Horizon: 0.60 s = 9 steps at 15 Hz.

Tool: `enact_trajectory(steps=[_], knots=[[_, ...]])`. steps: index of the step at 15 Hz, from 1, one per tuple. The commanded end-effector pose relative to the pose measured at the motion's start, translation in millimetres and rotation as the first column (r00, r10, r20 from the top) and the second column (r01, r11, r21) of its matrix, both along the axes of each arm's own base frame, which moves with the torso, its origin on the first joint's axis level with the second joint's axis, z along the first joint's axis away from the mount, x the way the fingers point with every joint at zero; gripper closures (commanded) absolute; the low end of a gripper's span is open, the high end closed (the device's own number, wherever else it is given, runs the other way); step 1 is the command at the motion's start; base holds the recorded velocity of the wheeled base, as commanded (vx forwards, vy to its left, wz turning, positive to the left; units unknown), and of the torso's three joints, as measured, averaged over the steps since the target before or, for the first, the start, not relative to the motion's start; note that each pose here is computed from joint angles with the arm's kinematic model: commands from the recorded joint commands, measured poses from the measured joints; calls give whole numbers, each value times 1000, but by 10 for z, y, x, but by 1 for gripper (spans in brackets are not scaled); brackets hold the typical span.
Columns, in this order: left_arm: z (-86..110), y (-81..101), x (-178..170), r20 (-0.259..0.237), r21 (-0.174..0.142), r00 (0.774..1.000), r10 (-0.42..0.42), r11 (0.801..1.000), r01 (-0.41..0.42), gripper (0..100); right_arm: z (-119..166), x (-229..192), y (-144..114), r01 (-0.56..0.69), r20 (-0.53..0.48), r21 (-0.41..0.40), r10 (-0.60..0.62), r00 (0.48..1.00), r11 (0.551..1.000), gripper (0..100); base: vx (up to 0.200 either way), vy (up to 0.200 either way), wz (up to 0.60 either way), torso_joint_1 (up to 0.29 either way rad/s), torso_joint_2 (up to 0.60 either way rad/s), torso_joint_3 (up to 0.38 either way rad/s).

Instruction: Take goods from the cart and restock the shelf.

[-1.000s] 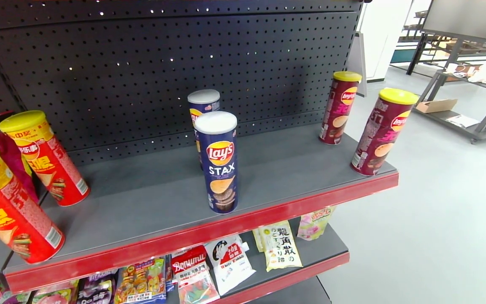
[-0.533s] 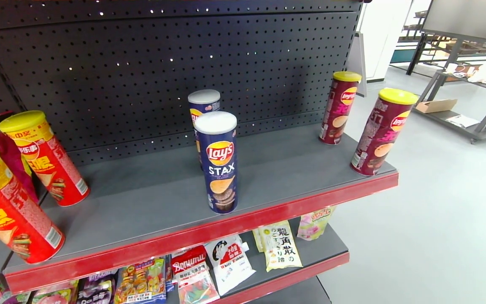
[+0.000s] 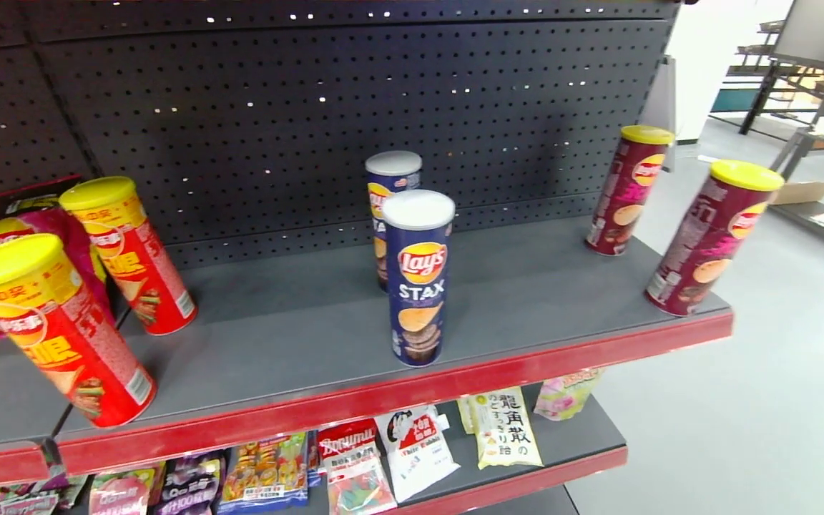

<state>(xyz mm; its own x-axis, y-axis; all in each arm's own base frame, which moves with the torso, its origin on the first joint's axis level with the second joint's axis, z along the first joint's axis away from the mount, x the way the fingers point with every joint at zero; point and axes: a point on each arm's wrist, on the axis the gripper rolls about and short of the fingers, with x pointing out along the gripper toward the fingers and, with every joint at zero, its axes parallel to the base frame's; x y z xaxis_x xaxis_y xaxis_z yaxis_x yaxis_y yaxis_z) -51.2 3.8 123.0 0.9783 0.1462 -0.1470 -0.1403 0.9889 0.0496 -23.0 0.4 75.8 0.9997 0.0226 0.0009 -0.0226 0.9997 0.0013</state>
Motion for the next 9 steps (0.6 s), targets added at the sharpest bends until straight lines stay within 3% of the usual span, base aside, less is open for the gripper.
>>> enact_trajectory(steps=[1,3,5,7,9], knots=[[0,0,-4,5,0,1000,-1,1000,1,0,0,1,0,0,-1,0,0,1000,1000,0,0,0,600,12,7,7],[0,0,-3,5,0,1000,-9,1000,9,0,0,1,0,-2,-1,0,2,1000,1000,0,0,0,600,0,5,2],[-39,0,11,-9,3,1000,-9,1000,9,0,0,1,0,0,-1,3,0,1000,1000,0,0,0,0,0,0,0],[-117,-5,19,-23,57,999,-29,998,31,0,0,1,1,-4,-1,3,4,1000,1000,0,0,0,0,0,0,0],[-162,-18,29,-27,57,996,-82,995,84,0,-4,2,1,-4,-2,5,4,1000,1000,0,0,0,0,0,0,0]])
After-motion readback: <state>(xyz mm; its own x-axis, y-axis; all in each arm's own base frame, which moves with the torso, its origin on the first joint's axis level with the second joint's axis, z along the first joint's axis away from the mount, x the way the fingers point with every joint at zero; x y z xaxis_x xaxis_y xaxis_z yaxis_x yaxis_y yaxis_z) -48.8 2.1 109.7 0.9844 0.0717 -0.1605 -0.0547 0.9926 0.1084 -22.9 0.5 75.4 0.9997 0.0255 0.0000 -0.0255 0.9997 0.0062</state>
